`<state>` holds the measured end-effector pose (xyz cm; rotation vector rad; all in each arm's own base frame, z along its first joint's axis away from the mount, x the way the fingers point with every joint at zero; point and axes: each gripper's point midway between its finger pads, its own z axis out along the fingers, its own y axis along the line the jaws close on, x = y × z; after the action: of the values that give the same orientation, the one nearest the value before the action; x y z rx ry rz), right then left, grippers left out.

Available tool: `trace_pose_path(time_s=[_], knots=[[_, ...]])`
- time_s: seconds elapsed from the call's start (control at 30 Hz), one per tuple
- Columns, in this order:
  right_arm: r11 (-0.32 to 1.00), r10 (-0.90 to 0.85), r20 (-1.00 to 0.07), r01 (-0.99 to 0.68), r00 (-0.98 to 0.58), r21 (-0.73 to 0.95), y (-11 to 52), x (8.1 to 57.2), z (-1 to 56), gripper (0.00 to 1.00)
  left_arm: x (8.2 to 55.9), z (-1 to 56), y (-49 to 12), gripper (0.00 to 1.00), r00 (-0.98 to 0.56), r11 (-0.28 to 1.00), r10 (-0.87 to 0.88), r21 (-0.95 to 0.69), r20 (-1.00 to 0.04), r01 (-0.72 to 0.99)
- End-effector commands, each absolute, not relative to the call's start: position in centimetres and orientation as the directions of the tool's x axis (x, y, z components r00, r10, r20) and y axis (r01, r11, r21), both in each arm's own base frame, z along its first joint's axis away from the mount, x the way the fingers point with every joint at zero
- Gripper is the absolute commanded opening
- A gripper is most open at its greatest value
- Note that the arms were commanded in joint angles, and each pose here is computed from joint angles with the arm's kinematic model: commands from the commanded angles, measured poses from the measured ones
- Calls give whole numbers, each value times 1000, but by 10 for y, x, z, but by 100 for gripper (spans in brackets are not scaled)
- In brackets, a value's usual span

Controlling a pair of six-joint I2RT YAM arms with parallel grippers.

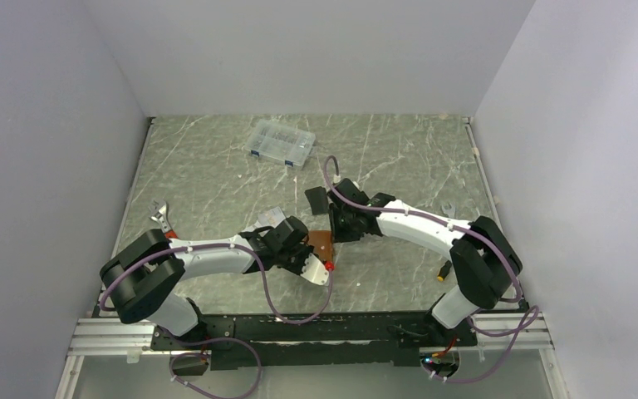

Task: Put the credit cards into the card holder
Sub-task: Close the card holder at the center of the board.

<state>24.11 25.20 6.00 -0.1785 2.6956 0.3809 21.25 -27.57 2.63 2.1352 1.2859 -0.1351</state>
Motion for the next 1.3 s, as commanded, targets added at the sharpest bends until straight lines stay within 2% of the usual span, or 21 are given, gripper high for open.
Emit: trace_pose_path(time_s=[0.0, 0.37, 0.7, 1.0, 1.27], knots=[[934, -117, -449, -251, -886, 253, 263, 239, 78, 32, 198, 18, -274, 4, 499, -344, 766, 397, -406, 851], [940, -177, -376, -269, -910, 208, 267, 220, 56, 32, 197, 20, -275, 3, 498, -344, 765, 395, -408, 852], [959, -147, -392, -228, -908, 169, 266, 232, 53, 24, 194, 19, -274, 2, 501, -350, 765, 391, -404, 851], [956, -128, -408, -222, -904, 193, 271, 235, 61, 23, 192, 18, -273, 1, 499, -350, 766, 387, -406, 853], [959, -98, -400, -195, -911, 208, 267, 234, 59, 12, 190, 17, -273, 1, 502, -354, 765, 387, -404, 851]])
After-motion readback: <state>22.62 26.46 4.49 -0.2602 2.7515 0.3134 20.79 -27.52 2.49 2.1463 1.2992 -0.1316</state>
